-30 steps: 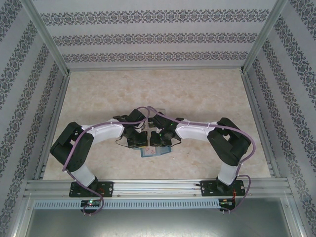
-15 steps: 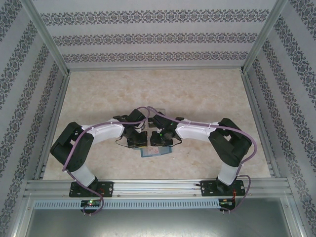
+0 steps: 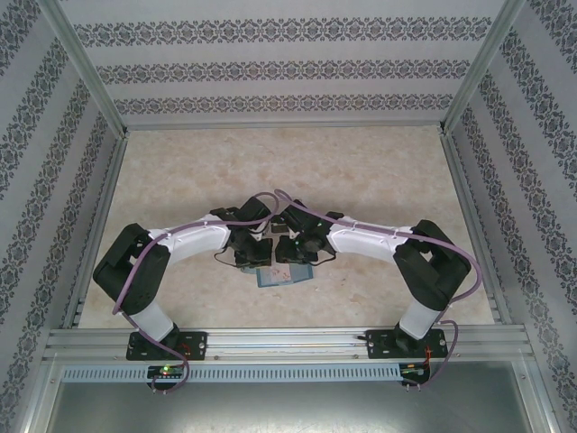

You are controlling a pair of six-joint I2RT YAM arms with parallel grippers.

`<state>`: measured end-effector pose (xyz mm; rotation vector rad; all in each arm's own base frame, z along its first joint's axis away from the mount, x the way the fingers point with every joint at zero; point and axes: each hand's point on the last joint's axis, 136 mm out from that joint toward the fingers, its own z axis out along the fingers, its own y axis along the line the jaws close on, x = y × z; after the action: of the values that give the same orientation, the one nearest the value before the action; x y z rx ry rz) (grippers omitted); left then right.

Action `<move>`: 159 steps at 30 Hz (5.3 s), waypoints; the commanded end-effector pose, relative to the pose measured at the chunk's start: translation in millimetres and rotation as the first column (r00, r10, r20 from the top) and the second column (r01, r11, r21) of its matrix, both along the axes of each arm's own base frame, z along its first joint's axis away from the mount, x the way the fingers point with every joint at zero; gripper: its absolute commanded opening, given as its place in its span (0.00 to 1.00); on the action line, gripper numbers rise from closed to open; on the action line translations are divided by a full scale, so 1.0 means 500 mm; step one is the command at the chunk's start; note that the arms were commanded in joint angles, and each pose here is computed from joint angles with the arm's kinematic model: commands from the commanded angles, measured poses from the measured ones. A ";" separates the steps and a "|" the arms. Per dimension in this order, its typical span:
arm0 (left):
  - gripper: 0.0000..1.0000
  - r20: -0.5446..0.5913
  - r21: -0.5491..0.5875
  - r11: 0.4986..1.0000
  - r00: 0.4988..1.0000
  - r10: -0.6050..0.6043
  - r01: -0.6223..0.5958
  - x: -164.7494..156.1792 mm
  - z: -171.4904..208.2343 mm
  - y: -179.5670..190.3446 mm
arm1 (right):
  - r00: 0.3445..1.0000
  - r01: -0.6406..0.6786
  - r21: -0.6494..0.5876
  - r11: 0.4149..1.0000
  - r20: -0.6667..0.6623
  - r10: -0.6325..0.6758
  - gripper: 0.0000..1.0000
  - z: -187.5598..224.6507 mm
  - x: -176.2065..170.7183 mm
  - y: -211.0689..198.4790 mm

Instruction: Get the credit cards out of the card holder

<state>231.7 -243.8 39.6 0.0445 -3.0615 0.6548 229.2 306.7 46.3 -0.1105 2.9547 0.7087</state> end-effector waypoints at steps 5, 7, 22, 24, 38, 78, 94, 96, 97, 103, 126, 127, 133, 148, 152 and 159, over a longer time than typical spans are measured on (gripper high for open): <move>0.00 -0.006 0.035 0.999 0.999 -0.031 0.031 -0.009 -0.002 -0.004 | 0.999 0.006 -0.009 1.000 -0.043 -0.006 0.29 -0.023 -0.008 -0.018; 0.00 -0.013 0.046 0.998 0.999 -0.034 0.035 -0.010 -0.012 -0.001 | 0.999 0.005 -0.009 1.000 -0.051 -0.006 0.29 -0.030 -0.008 -0.018; 0.00 -0.064 0.135 0.988 0.996 -0.061 0.069 -0.027 -0.056 0.028 | 0.992 0.041 0.110 0.993 -0.123 -0.027 0.28 -0.062 -0.010 -0.015; 0.00 -0.068 0.139 0.988 0.996 -0.062 0.071 -0.029 -0.059 0.030 | 0.991 0.048 0.132 0.990 -0.133 -0.030 0.28 -0.064 -0.011 -0.014; 0.00 -0.078 0.155 0.985 0.995 -0.062 0.074 -0.032 -0.070 0.036 | 0.992 0.061 0.278 0.959 -0.125 -0.026 0.18 -0.014 -0.007 0.007; 0.00 -0.043 0.147 0.987 0.998 -0.054 0.060 -0.029 -0.042 0.039 | 1.000 0.025 -0.044 0.999 0.006 -0.025 0.05 -0.009 0.006 -0.114; 0.00 -0.042 0.143 0.988 0.998 -0.055 0.061 -0.027 -0.041 0.037 | 1.000 -0.009 0.007 1.000 0.000 0.009 0.17 0.018 -0.008 -0.049; 0.00 -0.042 0.142 0.988 0.998 -0.056 0.062 -0.027 -0.041 0.036 | 1.000 -0.006 0.017 1.000 -0.003 0.006 0.17 0.023 -0.011 -0.046; 0.00 -0.041 0.142 0.988 0.998 -0.056 0.061 -0.027 -0.040 0.036 | 1.000 -0.006 0.022 1.000 -0.005 0.006 0.18 0.026 -0.013 -0.045; 0.00 -0.035 0.136 0.989 0.998 -0.058 0.062 -0.024 -0.034 0.033 | 1.000 0.002 0.034 0.999 -0.023 -0.001 0.17 0.029 -0.023 -0.044; 0.03 0.072 0.145 0.989 0.997 -0.026 0.016 0.000 0.028 0.046 | 0.999 -0.014 0.012 1.000 0.042 0.013 0.07 0.085 0.000 -0.055; 0.03 0.073 0.147 0.989 0.997 -0.024 0.013 0.000 0.026 0.048 | 0.999 -0.025 0.013 1.000 0.048 0.024 0.07 0.089 0.002 -0.056; 0.03 0.068 0.144 0.990 0.998 -0.008 -0.002 -0.010 0.015 0.055 | 0.976 -0.162 -0.002 0.987 0.146 0.161 0.06 0.127 0.025 -0.055; 0.04 0.087 0.135 0.990 0.996 0.025 -0.037 -0.022 0.023 0.080 | 0.548 -0.701 -0.331 0.631 0.316 0.774 0.04 0.159 0.077 -0.071; 0.04 0.093 0.142 0.989 0.995 0.032 -0.045 -0.023 0.026 0.088 | 0.377 -0.791 -0.400 0.464 0.280 0.883 0.01 0.159 0.086 -0.073; 0.04 0.103 0.139 0.986 0.991 0.082 -0.096 -0.027 0.027 0.117 | 0.173 -0.852 -0.459 0.251 0.206 0.963 0.00 0.157 0.108 -0.076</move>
<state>215.7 -196.2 50.2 0.0845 -3.1843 0.4633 281.2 278.1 124.5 -1.7635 2.2311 0.2962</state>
